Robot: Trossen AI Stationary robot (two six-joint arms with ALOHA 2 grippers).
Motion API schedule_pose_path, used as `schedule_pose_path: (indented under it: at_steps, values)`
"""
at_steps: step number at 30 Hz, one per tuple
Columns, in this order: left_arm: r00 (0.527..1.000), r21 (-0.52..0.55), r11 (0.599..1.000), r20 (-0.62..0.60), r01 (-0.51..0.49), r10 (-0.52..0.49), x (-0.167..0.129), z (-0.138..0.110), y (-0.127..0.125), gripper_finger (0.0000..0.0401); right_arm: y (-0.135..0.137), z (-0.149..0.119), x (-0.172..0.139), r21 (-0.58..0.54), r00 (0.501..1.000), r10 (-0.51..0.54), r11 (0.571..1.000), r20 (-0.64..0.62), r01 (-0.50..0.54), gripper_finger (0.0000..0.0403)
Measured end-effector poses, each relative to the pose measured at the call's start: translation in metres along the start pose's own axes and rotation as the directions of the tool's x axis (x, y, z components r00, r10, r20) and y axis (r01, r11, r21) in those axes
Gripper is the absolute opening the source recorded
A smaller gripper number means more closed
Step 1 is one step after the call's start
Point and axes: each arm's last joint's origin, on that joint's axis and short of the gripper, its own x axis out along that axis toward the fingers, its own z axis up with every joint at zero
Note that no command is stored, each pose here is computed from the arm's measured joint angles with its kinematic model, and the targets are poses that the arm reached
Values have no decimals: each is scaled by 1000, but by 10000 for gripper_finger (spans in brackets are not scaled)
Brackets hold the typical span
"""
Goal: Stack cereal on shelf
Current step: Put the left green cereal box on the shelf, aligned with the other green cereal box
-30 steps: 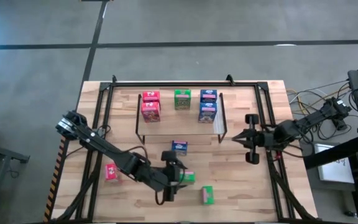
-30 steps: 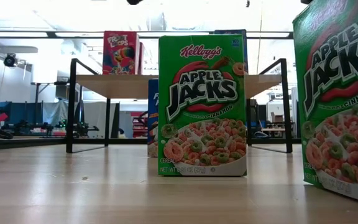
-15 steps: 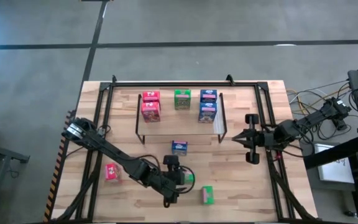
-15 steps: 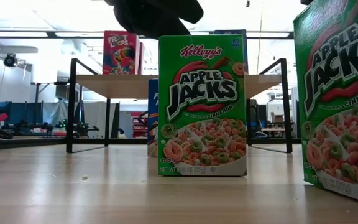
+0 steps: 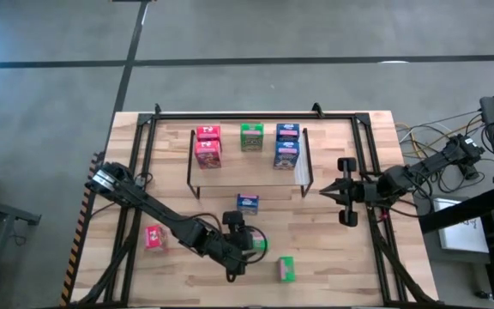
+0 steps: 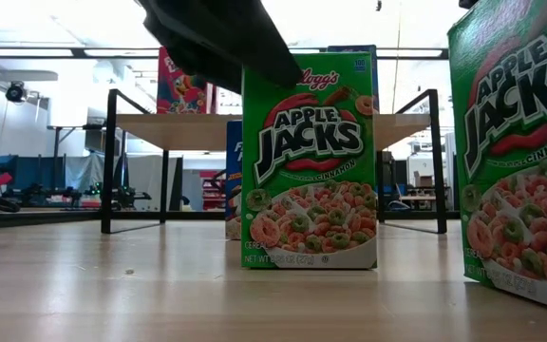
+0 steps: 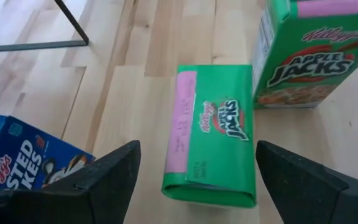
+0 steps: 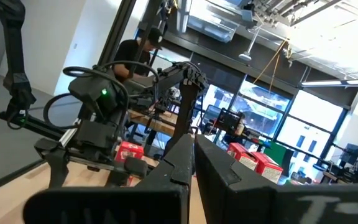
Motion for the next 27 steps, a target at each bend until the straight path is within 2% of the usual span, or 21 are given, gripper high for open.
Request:
schedule_pose_path:
  at_steps: [27]
  values:
    - [999, 0, 999, -13, 53, -53, 0, 0, -2, 156, 0, 0, 0, -4, 1000, -2, 1000, -5, 2, 9]
